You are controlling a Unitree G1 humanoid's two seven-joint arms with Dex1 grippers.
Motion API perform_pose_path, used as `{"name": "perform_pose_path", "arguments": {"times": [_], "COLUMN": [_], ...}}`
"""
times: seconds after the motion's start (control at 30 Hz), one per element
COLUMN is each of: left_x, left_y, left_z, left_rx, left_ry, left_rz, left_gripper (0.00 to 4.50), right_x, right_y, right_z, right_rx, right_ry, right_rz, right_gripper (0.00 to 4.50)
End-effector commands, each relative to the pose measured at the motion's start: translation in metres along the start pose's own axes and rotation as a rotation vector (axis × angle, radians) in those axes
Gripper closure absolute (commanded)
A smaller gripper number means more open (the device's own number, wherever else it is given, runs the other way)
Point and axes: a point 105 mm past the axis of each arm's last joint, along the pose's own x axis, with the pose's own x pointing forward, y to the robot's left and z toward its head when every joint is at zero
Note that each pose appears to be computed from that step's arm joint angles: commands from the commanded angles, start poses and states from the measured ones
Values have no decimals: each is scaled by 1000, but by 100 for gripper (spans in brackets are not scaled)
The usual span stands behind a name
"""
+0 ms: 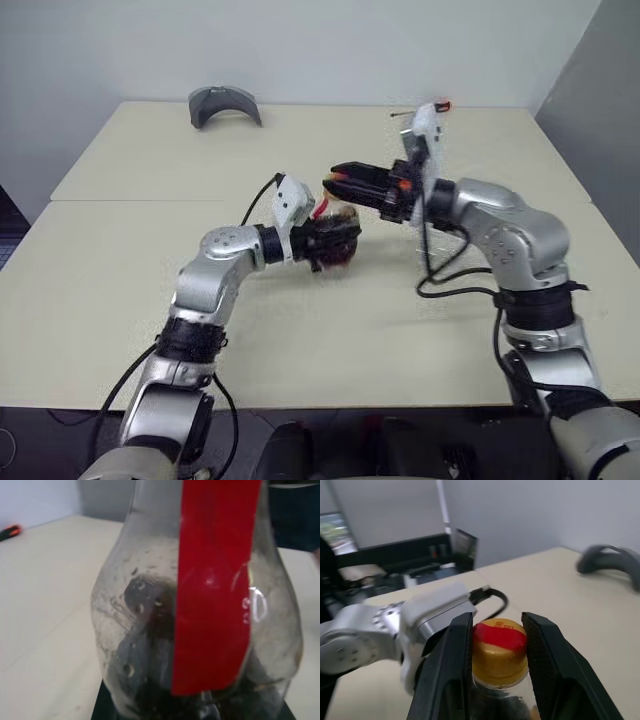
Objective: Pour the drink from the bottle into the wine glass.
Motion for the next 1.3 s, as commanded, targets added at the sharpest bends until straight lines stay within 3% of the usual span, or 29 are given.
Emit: {"name": "perform_pose_path", "arguments": {"times": [0.03,0.23,0.5,0.57,0.77,0.97,1.3], "left_x": [0,-7,-14,-18,-22,-19,-7], "left_y": [-38,-54,-35,-29,-11,8,7], "left_z": [34,33,27,22,4,3,3], "left_rx": [73,46,48,41,22,40,51], "left_ry": [-66,-44,-28,-16,14,12,-11], "left_rz": [-179,-224,-133,-100,-23,18,-11], "left_gripper": [351,351,351,351,351,351,351], "right_x": [-2,-8,-22,-29,-36,-23,-4], "right_y": [25,22,10,9,5,9,8], "right_z": [13,8,11,10,15,20,14], "right_rx": [-10,-14,-3,9,-27,-58,-111], "right_ry": [11,59,22,14,-9,-35,-16], "right_rz": [190,212,85,42,-71,-109,-133], "right_gripper": [332,332,52,0,0,0,0]}}
